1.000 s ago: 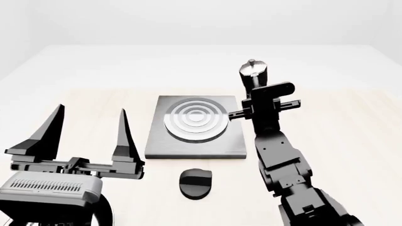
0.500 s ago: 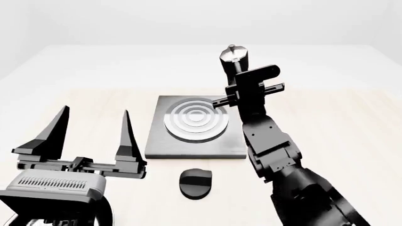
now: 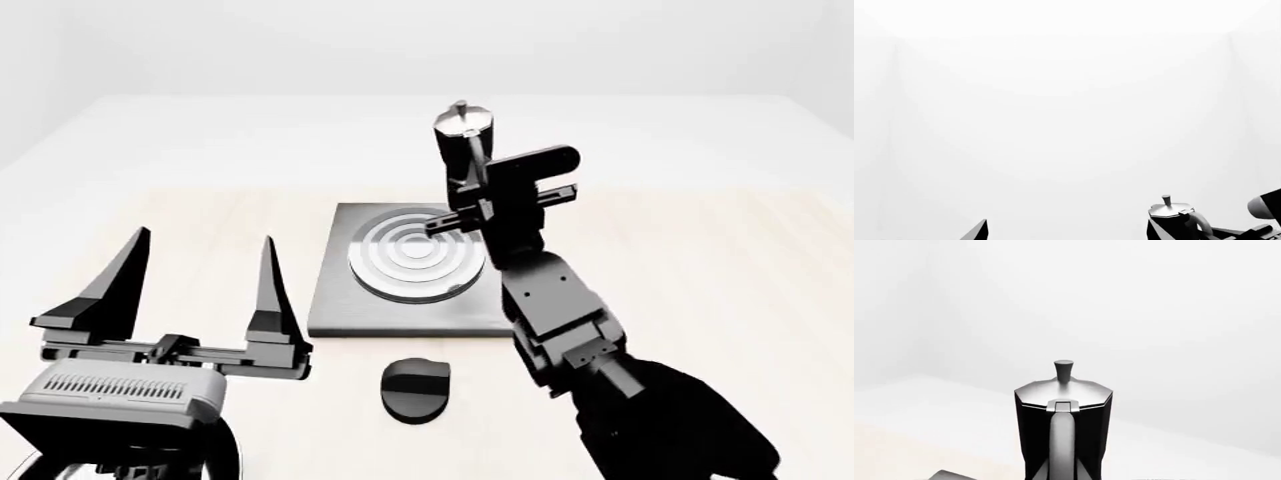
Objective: Turn on the stove and put the moka pot on it.
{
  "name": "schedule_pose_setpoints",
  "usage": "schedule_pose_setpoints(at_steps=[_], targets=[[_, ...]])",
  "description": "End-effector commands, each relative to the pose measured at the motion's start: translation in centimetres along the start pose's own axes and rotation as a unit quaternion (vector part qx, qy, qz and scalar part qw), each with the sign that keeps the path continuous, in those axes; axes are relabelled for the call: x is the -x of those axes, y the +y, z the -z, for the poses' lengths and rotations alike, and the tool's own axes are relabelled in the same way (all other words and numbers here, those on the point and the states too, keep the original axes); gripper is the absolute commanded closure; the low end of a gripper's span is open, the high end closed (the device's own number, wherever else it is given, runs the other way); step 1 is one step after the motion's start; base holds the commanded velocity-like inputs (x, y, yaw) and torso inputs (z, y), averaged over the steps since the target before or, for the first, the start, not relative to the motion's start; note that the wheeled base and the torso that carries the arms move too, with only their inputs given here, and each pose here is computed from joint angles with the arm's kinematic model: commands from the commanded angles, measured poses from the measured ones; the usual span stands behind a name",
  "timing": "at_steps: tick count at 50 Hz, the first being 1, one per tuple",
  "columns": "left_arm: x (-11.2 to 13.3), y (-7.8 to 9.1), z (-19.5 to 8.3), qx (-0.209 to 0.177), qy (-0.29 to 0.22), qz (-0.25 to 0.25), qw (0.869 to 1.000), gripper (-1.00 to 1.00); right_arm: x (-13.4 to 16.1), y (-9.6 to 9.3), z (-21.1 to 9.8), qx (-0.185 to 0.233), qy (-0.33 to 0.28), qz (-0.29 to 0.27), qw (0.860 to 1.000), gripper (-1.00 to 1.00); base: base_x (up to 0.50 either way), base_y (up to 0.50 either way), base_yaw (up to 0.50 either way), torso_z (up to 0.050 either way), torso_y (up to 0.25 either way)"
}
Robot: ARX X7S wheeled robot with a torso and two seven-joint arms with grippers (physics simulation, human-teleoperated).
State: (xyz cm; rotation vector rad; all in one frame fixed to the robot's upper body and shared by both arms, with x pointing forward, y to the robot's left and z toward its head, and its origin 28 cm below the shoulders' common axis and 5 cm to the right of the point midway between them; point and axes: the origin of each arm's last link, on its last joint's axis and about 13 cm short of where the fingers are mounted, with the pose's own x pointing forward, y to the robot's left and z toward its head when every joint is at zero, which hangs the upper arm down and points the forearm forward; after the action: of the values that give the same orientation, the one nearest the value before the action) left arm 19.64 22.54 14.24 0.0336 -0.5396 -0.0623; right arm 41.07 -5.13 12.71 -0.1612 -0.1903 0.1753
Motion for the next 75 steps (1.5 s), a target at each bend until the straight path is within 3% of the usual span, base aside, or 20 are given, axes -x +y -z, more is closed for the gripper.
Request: schedule_pose_setpoints(at_steps=[1, 24, 75], targets=[[0.0, 0.0, 0.0, -0.001, 0.001, 0.000, 1.000, -1.00, 0.1, 1.1, -0.2, -0.060, -0.016, -0.017, 0.998, 1.00, 0.00, 0.00, 0.00, 0.000, 0.000], [0.1, 0.1, 0.1, 0.002, 0.001, -0.001, 1.000, -1.00, 0.4, 2.8, -0.8, -0.101, -0.052, -0.068, 0.991, 1.00, 0.00, 0.00, 0.00, 0.000, 0.001], [0.3, 0.0, 0.5, -0.003, 0.011, 0.005, 1.000, -1.00, 0.7, 3.4, -1.0, -0.098, -0.088, -0.071, 0.989, 1.00, 0.00, 0.00, 0.00, 0.000, -0.008]])
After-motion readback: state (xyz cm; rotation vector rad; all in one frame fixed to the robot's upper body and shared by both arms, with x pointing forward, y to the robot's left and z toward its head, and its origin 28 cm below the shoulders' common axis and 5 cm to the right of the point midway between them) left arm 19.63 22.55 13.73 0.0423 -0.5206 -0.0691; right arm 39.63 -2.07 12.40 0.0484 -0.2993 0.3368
